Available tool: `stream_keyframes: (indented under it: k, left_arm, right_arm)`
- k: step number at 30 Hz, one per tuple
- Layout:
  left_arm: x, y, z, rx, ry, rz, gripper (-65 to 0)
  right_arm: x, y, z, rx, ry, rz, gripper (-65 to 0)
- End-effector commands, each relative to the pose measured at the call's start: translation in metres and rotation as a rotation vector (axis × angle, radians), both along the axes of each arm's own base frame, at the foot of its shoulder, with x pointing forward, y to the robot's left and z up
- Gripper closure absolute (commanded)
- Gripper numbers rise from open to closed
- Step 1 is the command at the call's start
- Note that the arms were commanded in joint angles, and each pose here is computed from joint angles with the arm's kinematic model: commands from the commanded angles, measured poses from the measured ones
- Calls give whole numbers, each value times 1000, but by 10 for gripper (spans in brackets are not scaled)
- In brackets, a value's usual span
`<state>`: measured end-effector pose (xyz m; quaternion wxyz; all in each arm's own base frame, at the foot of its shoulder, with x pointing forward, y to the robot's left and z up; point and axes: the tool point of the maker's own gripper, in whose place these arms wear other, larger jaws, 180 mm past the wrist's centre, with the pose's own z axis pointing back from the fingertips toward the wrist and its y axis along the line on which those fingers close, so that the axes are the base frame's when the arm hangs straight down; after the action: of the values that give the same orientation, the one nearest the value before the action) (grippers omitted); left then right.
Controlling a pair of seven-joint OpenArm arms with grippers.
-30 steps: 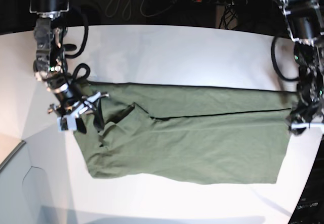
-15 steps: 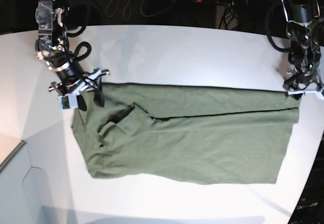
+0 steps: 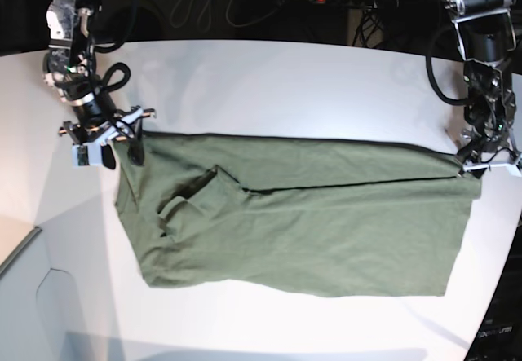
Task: Layout the t-shirt on the table in an organized manner, then fold the t-shirt properly
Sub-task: 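Fold the held edge over the t-shirt body with both grippers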
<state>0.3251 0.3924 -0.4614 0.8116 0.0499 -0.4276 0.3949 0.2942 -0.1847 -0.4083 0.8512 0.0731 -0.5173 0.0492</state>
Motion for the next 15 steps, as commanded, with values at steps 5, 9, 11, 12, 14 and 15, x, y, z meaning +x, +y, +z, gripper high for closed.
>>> stream_keyframes:
  k: [5,9,11,12,14,15]
  left_arm:
    - [5,6,8,9,-15,5,-187]
    - [5,6,8,9,-15,5,-35]
    - [5,6,7,6,-12,3,0]
    - [5,6,7,6,-12,3,-2]
    - [4,6,7,6,-11,3,-2]
    - [4,6,6,6,-9,3,-1]
  right_arm:
    - [2,-2,-7,18,9,-3,-337]
    - [6,-5,-18,32,30,-16,-337]
    - [6,-6,-22,35,40,-20,-337]
    - [6,-7,-23,34,44,-21,-335]
    - [6,-7,-24,34,46,-21,-334]
    - [6,-7,-24,34,46,-21,-332]
